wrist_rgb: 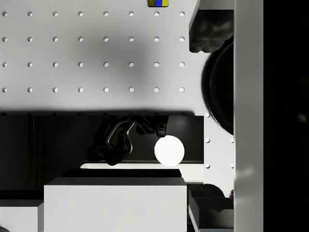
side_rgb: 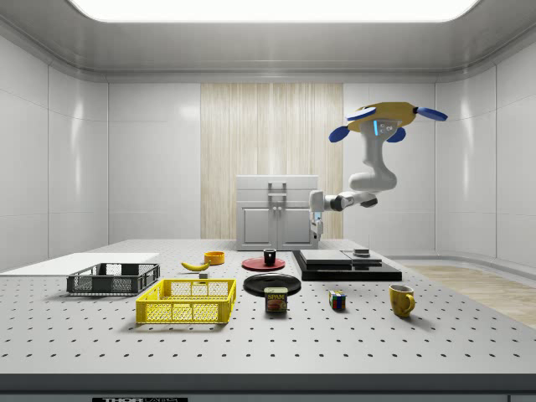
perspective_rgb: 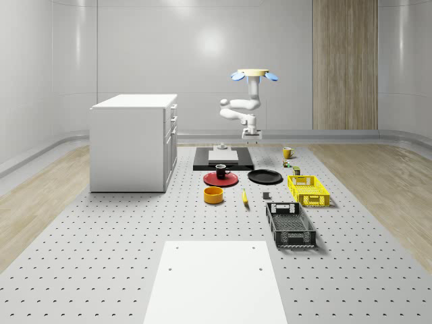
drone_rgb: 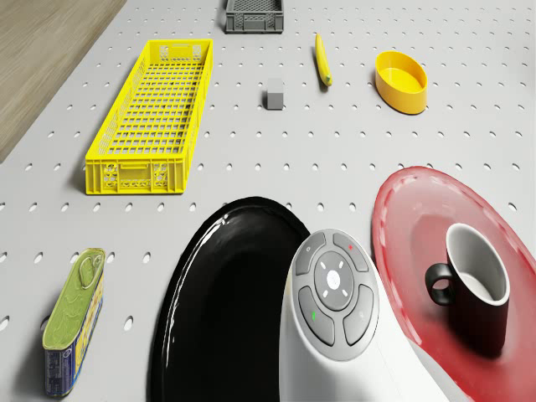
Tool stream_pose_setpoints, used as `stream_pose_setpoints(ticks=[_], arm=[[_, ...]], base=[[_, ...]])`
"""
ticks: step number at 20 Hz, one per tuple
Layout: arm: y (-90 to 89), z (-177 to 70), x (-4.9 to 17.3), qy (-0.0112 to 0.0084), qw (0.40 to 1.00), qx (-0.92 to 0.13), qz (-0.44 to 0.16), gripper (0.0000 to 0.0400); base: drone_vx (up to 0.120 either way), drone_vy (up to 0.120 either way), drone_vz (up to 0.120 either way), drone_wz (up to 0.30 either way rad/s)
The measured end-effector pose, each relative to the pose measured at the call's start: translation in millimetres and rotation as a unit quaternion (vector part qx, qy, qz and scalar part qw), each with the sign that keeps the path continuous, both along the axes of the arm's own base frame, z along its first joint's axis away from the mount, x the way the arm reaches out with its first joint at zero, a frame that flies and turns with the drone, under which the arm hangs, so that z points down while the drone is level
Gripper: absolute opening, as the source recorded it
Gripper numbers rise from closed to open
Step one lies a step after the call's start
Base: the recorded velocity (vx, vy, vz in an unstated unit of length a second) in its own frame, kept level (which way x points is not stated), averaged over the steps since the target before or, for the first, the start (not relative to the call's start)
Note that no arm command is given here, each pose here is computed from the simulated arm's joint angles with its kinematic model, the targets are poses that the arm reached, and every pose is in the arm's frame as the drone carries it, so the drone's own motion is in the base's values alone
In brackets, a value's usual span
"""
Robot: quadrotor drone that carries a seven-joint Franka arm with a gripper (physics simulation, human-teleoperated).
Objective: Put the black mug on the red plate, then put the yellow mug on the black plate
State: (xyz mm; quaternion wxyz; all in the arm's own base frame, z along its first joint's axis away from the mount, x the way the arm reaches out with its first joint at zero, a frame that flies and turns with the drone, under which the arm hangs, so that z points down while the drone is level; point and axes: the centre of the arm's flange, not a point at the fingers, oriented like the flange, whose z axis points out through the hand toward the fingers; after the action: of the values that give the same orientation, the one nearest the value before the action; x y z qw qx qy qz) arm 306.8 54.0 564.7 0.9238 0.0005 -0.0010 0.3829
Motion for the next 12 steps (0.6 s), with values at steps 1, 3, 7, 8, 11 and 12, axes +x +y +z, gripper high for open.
stream_pose_setpoints(ticks=[1,3,7,8,11,12], arm=[[0.0,0.0,0.0,0.0000,1.000,0.000,0.000,0.0400],[0.0,0.0,0.0,0.0000,1.000,0.000,0.000,0.0400],[0.0,0.0,0.0,0.0000,1.000,0.000,0.000,0.0400],[0.0,0.0,0.0,0.0000,1.000,0.000,0.000,0.0400],[0.0,0.0,0.0,0.0000,1.000,0.000,0.000,0.0400],[0.0,0.0,0.0,0.0000,1.000,0.000,0.000,0.0400]], base=[[-0.120,0.120,0.000,0.000],[-0.120,0.120,0.000,0.000],[-0.120,0.120,0.000,0.000],[-0.120,0.120,0.000,0.000],[-0.120,0.120,0.000,0.000],[-0.120,0.120,0.000,0.000]])
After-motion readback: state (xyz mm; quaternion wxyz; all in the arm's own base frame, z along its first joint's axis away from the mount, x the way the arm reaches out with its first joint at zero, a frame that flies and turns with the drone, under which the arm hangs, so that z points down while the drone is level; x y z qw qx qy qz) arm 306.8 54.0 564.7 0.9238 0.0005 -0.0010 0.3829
